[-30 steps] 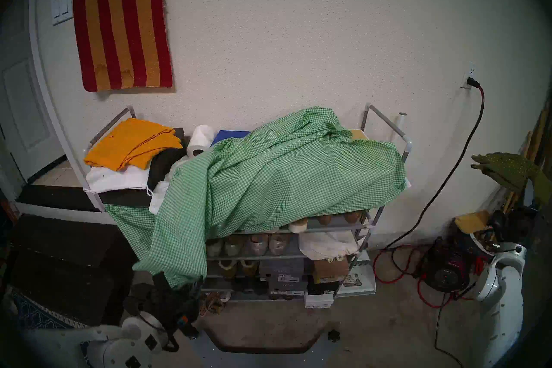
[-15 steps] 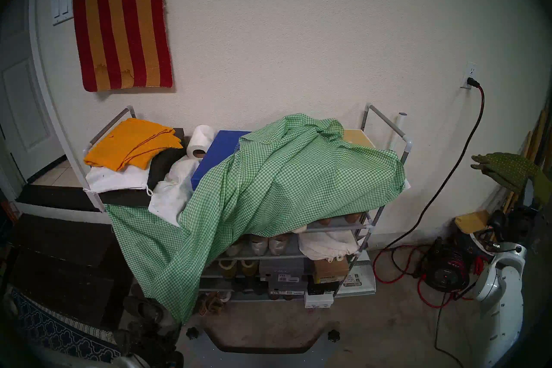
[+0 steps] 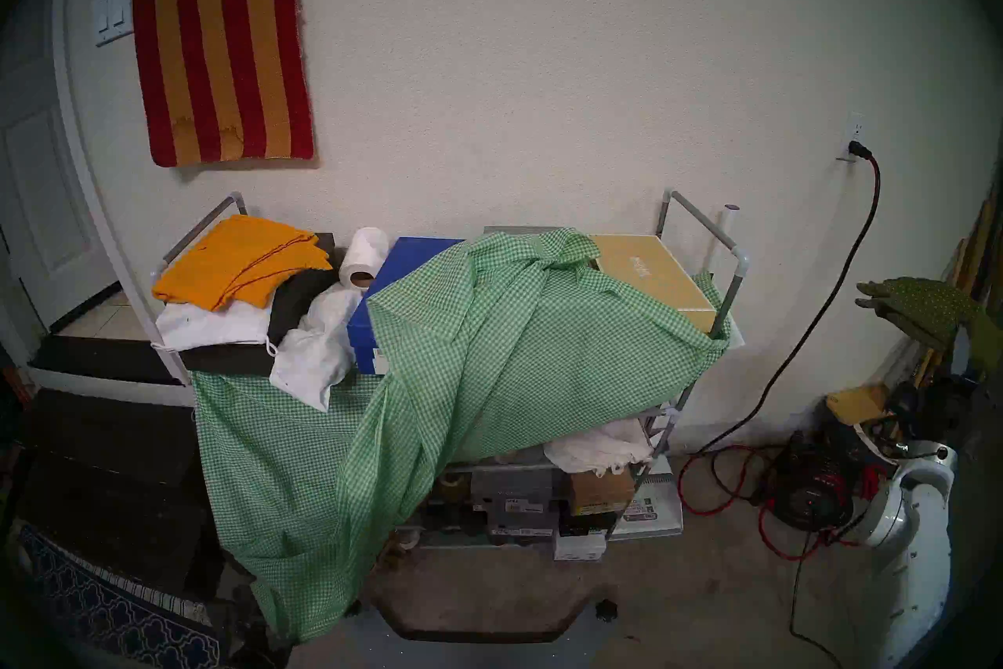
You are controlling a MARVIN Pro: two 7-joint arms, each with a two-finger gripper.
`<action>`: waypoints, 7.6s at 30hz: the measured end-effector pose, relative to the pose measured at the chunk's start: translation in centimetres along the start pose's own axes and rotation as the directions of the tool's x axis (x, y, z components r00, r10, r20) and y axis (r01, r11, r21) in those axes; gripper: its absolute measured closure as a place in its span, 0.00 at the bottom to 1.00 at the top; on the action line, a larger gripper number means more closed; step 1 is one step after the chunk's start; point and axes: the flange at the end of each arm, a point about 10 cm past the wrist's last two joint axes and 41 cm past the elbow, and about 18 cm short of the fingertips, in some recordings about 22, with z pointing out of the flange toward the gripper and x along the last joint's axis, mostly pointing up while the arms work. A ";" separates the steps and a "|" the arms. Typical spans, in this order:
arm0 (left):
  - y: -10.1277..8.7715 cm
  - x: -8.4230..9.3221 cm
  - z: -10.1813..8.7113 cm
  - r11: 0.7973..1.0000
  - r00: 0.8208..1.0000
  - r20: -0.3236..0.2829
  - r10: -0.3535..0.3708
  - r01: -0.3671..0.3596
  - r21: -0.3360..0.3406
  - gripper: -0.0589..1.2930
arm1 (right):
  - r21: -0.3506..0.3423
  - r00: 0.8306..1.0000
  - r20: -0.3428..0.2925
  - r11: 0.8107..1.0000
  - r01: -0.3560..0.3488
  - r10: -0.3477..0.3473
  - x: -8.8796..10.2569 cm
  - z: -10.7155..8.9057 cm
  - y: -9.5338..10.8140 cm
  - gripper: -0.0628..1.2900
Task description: Lift the object off the cloth, cover the shoe rack with the cloth, put the object back
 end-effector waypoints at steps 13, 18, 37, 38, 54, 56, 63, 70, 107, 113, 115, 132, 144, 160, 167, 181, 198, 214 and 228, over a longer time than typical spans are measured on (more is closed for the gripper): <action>2.1 -3.3 4.6 0.997 0.992 0.121 0.044 -0.036 -0.062 0.97 | 0.000 1.000 0.000 1.000 0.000 0.000 0.0 0.0 0.0 0.96; 2.5 -3.8 6.2 0.998 0.991 0.133 0.024 -0.016 -0.064 0.97 | 0.000 1.000 0.000 1.000 0.000 0.000 0.0 0.0 0.0 0.96; -9.7 -4.1 2.9 0.915 0.995 0.024 -0.096 0.079 0.397 0.02 | 0.000 1.000 0.000 1.000 0.000 0.000 0.0 0.0 0.0 0.96; -10.9 -4.2 2.5 0.896 0.993 0.017 -0.115 0.097 0.433 0.02 | 0.000 1.000 0.000 1.000 0.000 0.000 0.0 0.0 0.0 0.96; -13.8 -3.6 -2.4 0.760 0.920 -0.019 -0.390 0.334 0.558 0.02 | 0.000 1.000 0.000 1.000 0.000 0.000 0.0 0.0 0.0 0.96; -13.4 -3.8 -2.7 0.756 0.916 -0.009 -0.402 0.338 0.560 0.02 | 0.000 1.000 0.000 1.000 0.000 0.000 0.0 0.0 0.0 0.96; -13.9 -4.9 -4.3 0.708 0.899 0.021 -0.438 0.330 0.625 0.02 | 0.000 1.000 0.000 1.000 0.000 0.000 0.0 0.0 0.0 0.96; -15.4 -5.2 -5.7 0.618 0.885 0.029 -0.465 0.301 0.727 0.02 | 0.000 1.000 0.000 1.000 0.000 0.000 0.0 0.0 0.0 0.96; -15.5 -3.8 -4.2 0.619 0.897 0.295 -0.328 -0.031 0.784 0.02 | -0.057 0.995 -0.065 0.995 -0.085 0.081 3.3 -0.3 2.8 0.96; -15.7 -3.7 -4.4 0.606 0.896 0.294 -0.334 -0.035 0.795 0.02 | -0.128 0.981 -0.136 0.979 -0.158 0.140 6.2 -1.0 5.6 0.96; -15.8 -3.7 -4.5 0.601 0.895 0.295 -0.335 -0.038 0.798 0.02 | -0.146 0.975 -0.160 0.973 -0.178 0.155 7.1 -1.3 6.5 0.96; -15.9 -3.4 -4.8 0.558 0.894 0.282 -0.348 -0.045 0.829 0.02 | -0.135 0.912 -0.371 0.961 -0.240 0.176 10.6 -1.3 13.8 0.96; -15.9 -3.4 -4.9 0.543 0.896 0.277 -0.348 -0.048 0.838 0.02 | -0.197 0.853 -0.492 0.933 -0.302 0.172 11.8 2.5 22.2 0.96; -15.9 -3.3 -5.0 0.527 0.896 0.272 -0.350 -0.051 0.848 0.02 | -0.036 0.711 -0.675 0.953 -0.301 0.200 15.9 3.8 26.4 0.96; -15.9 -3.3 -5.0 0.522 0.896 0.271 -0.352 -0.052 0.851 0.02 | 0.027 0.644 -0.740 0.965 -0.262 0.195 17.6 4.3 27.6 0.96; -15.8 -3.4 -5.0 0.517 0.894 0.273 -0.355 -0.056 0.854 0.02 | 0.187 0.513 -0.824 0.971 -0.151 0.238 20.5 4.0 28.7 0.96; -15.7 -3.4 -5.0 0.513 0.891 0.278 -0.359 -0.060 0.856 0.02 | 0.430 0.455 -0.801 0.903 -0.017 0.390 23.3 3.0 28.8 0.96; -15.7 -3.4 -5.1 0.509 0.890 0.279 -0.362 -0.062 0.859 0.02 | 0.499 0.487 -0.766 0.866 0.037 0.420 25.9 5.1 24.3 0.96; -15.7 -3.4 -5.1 0.505 0.889 0.279 -0.362 -0.064 0.861 0.02 | 0.520 0.434 -0.766 0.854 -0.014 0.474 28.3 4.9 23.6 0.96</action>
